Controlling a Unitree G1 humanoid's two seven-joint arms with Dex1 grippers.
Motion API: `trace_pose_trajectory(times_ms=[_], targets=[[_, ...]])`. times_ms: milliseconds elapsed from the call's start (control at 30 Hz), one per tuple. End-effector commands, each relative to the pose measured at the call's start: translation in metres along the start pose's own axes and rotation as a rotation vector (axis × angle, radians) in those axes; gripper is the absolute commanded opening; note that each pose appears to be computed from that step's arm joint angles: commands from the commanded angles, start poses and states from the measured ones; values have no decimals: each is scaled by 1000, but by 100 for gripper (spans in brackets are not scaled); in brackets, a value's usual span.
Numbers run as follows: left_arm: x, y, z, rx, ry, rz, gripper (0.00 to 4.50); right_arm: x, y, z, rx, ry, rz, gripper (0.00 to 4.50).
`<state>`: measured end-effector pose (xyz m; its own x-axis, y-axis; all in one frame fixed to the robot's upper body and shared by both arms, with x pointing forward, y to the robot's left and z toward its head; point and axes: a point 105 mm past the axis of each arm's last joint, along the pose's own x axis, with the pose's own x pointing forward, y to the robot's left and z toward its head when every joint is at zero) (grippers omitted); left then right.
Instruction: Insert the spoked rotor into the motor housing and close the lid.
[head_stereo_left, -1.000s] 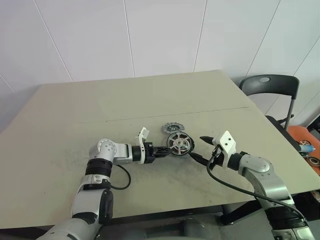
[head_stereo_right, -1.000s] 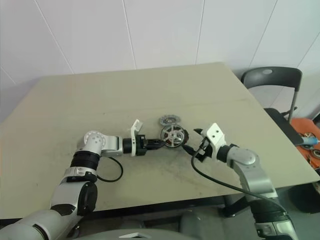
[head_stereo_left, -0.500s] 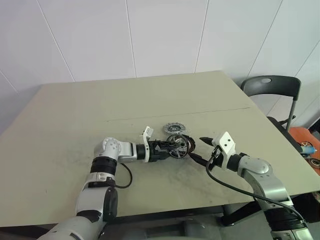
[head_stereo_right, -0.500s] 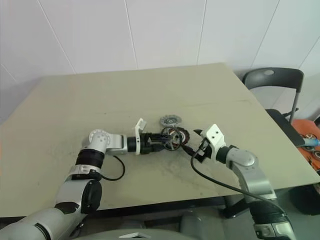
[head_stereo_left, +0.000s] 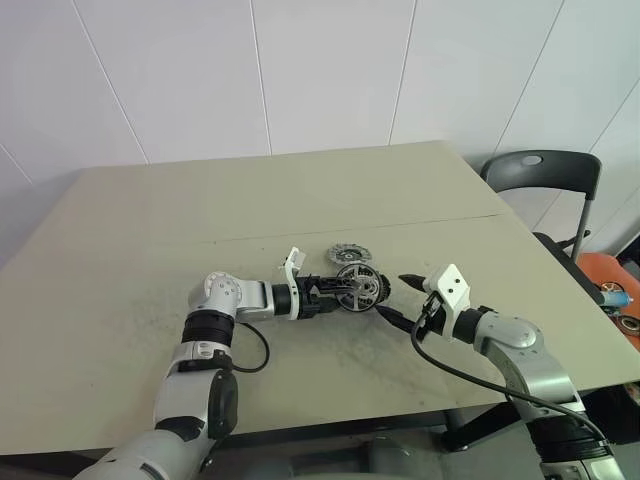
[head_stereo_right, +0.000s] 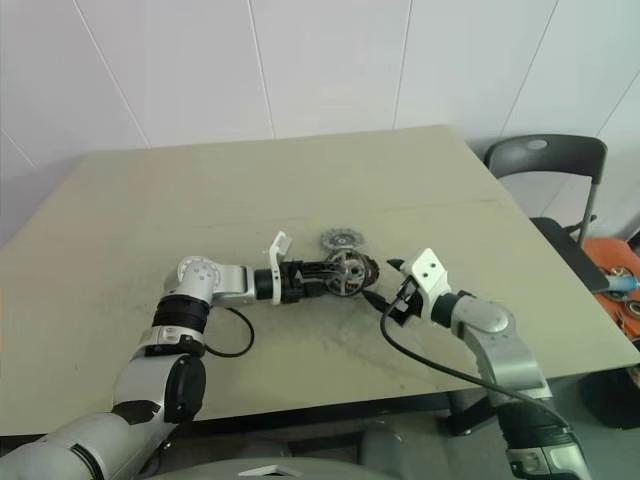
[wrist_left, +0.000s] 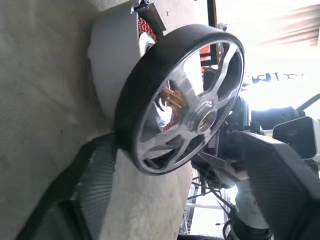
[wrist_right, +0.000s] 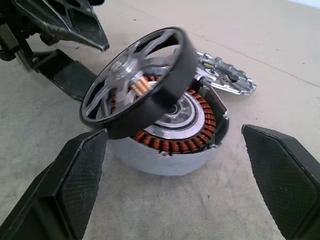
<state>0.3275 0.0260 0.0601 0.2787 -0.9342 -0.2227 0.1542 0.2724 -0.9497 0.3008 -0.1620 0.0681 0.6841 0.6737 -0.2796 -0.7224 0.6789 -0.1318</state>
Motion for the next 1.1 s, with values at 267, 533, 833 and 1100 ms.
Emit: trace_pose_trajectory(times_ms=[267,533,833,1100], targets=[[-2,-24,11,46,-44,-93,36,3,0,12,-28,-44,-2,450],[-2,-18,12,52,-56,-64,36,3,0,11,-27,-41,-2,450],[-7,-22,17,71,-67,-60,36,5,-1,11,-31,-41,0,450],[-10,-25,18,57,-56,-13,36,5,-2,11,-34,-40,-3,450]])
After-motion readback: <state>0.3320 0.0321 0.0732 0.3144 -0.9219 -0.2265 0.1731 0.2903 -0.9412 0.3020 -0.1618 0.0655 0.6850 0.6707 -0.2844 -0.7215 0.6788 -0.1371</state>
